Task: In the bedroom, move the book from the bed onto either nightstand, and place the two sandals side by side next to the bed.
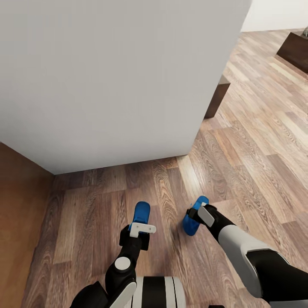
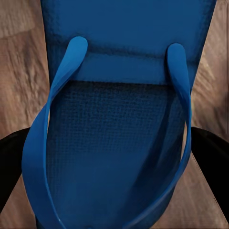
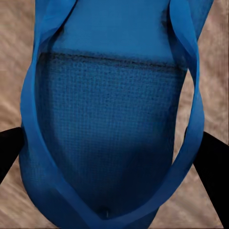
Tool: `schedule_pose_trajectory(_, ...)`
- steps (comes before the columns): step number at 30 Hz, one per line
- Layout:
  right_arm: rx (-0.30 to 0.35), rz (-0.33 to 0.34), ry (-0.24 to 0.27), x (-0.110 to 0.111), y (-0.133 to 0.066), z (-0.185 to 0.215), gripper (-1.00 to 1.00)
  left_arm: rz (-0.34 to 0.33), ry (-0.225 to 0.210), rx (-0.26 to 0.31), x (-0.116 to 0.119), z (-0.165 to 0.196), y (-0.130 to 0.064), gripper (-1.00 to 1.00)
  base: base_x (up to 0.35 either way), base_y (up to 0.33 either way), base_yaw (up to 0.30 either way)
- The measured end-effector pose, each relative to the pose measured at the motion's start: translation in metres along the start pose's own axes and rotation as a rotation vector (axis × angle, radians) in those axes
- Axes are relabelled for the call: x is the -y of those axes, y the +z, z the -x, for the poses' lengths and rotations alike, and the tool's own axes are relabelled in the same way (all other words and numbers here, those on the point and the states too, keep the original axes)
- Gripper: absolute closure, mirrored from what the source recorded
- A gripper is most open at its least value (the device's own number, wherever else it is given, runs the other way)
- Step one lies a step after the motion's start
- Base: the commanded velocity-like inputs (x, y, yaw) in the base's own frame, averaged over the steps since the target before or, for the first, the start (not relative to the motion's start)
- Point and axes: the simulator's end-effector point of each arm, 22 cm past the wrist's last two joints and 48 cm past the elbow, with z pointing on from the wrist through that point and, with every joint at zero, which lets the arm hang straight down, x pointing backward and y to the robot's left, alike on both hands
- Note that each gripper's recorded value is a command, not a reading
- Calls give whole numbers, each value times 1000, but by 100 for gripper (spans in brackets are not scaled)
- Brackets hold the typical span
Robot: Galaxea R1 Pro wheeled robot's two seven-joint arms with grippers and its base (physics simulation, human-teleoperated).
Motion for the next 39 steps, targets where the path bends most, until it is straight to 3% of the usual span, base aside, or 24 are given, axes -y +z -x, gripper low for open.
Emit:
schedule_pose_trajectory(7, 60, -27, -61, 33, -15, 39, 100, 4, 19, -1, 0, 7, -7, 100, 0, 0, 0)
schedule_pose_trajectory(10, 91, 0, -61, 27, -25, 53, 100, 19, 9, 4, -8, 13, -8, 100, 0, 0, 0)
schedule_pose_trajectory(14, 135, 1, -122, 30, -34, 65, 100, 23, -4, 10, -12, 19, -10, 100, 0, 0, 0)
schedule_pose_trajectory(19, 174, 49, -129, 40, -47, 84, 100, 24, -3, 24, -13, 25, -15, 100, 0, 0, 0)
schedule_pose_trajectory(28, 219, 65, -123, 43, -69, 103, 100, 31, 2, 56, -14, 39, -26, 100, 0, 0, 0)
schedule_pose_trajectory(39, 276, 25, -109, 52, -96, 124, 100, 42, 7, 97, -18, 57, -38, 100, 0, 0, 0)
